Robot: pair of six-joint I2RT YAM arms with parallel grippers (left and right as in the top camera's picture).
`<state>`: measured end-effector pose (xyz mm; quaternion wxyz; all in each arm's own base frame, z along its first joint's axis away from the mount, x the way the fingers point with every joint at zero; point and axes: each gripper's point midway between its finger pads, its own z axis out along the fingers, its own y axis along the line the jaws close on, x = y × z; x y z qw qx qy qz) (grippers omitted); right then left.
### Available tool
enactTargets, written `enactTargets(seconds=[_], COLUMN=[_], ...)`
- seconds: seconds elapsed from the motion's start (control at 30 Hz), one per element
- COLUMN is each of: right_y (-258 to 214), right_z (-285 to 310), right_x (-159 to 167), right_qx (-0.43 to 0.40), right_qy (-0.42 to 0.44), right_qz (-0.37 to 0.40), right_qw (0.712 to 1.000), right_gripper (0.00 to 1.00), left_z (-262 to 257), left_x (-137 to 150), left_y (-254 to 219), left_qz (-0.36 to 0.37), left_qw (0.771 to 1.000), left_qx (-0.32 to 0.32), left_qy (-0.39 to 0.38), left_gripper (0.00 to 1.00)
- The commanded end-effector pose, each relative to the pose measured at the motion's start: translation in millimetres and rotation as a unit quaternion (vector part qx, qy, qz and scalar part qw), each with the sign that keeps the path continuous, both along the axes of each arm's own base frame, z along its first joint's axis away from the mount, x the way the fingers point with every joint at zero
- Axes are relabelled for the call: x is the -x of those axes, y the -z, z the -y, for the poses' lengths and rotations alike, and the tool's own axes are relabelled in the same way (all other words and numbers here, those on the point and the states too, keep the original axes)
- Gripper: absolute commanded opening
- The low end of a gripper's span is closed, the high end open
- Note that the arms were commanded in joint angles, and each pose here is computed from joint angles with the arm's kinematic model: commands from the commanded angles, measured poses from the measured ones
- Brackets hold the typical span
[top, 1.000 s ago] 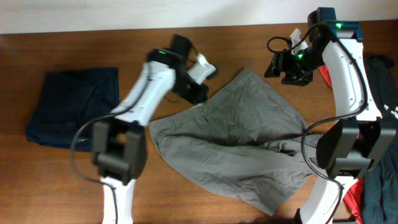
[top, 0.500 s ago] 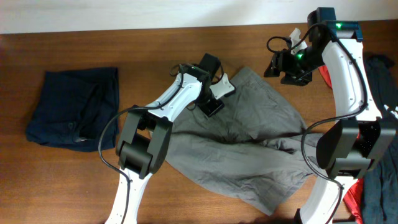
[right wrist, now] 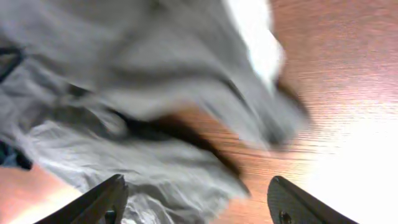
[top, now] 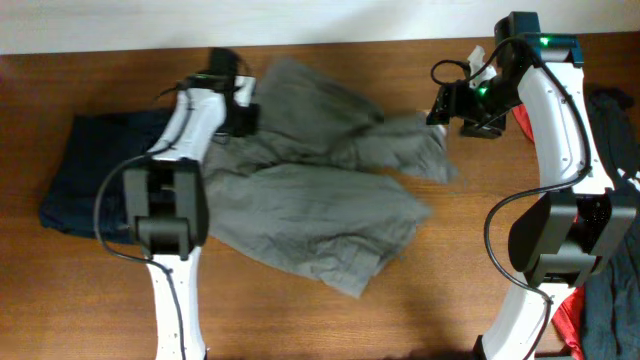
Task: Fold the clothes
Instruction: 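Grasp the shorts waistband with the left gripper near the button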
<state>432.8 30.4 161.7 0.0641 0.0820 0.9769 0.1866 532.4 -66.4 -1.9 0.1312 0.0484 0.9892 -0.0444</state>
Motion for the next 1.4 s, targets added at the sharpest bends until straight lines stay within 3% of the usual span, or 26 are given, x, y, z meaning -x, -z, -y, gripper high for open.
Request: enactTargets(seconds=[0.0,0.13,0.4,0.53,0.67,0.8,0.87,0.97,1.13,1.37], right_y=[-2,16,63,90,106,110,98,52,-25,-15], right_z=[15,15,2,-8,-22,-35,-35,-24,41,49], right_x=[2,-2,-59,-73,-76,-76,-72,-65,-30,10], right_qx=[0.051,0.051,0.061,0.059,0.058,0.058,0.051,0.069,0.237,0.248], right_qy=[0.003,0.002,-0.037,-0.047,-0.06,-0.072,-0.073,-0.095,-0.082,-0.134], right_qz=[0.008,0.002,0.11,0.138,0.152,0.159,0.156,0.174,0.173,0.106], right_qw=[0.999,0.999,0.991,0.988,0.985,0.983,0.984,0.978,0.952,0.954], right_gripper=[0.81,0.81,0.8,0.8,0.73,0.19,0.05,0.04,0.04,0.09], left_z=[-43,-39,-17,-13,-14,-15,-15,-16,-22,-38], left_x=[44,43,54,62,68,68,66,63,63,64], left_y=[81,78,78,78,75,69,66,62,61,61], left_qz=[-0.118,-0.118,-0.135,-0.151,-0.163,-0.166,-0.165,-0.161,-0.162,-0.166], left_qw=[0.991,0.991,0.991,0.988,0.986,0.986,0.986,0.987,0.986,0.986], left_qx=[-0.016,-0.008,-0.016,-0.019,-0.021,-0.024,-0.026,-0.027,-0.028,-0.033], left_qy=[-0.069,-0.065,-0.018,-0.014,0.0,0.008,0.008,0.015,0.008,-0.006], left_gripper=[0.0,0.0,0.0,0.0,0.0,0.0,0.0,0.0,0.0,0.0])
